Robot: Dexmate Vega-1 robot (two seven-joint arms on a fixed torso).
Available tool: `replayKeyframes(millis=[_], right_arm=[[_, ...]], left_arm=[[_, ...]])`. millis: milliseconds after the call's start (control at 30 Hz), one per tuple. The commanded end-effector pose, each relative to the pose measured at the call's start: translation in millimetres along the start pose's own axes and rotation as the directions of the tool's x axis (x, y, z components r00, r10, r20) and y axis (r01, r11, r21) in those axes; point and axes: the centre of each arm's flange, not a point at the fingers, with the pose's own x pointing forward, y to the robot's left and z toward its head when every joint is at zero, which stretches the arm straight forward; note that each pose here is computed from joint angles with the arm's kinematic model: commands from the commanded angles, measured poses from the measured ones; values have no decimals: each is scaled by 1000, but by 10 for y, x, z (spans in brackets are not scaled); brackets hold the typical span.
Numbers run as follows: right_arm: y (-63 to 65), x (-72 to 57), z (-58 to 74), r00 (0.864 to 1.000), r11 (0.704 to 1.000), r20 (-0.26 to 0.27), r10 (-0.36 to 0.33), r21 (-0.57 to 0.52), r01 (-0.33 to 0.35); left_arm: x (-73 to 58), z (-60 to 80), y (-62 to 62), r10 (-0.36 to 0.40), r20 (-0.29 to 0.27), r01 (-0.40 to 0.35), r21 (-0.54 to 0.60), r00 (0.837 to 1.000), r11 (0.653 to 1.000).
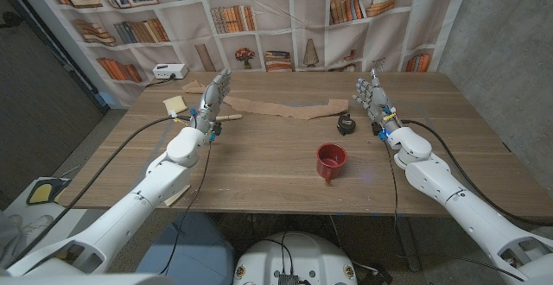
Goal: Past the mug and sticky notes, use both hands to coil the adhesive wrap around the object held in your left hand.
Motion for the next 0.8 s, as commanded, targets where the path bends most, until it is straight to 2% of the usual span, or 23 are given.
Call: replayKeyframes(millis=[33,233,367,533,800], right_arm=[[-25,-44,-3,1000,1000,14,-5,-8,5],[16,2,8,1000,1000,22,20,-7,-20],[2,-8,3,1000,1000,24,5,6,-5],[-40,-24,29,999,1000,32,3,-13,-3],[-63,-27,58,999,1000,42,-4,-29,6]], left_arm=[[-65,134,1,11,-6,-11,102,1000,995],[-106,193,14,38,5,-38,153,999,987],[-95,226,27,48,26,-52,213,999,976],[-57,271,39,40,33,-47,273,999,961],[-48,274,-11,14,30,-23,339,999,940]])
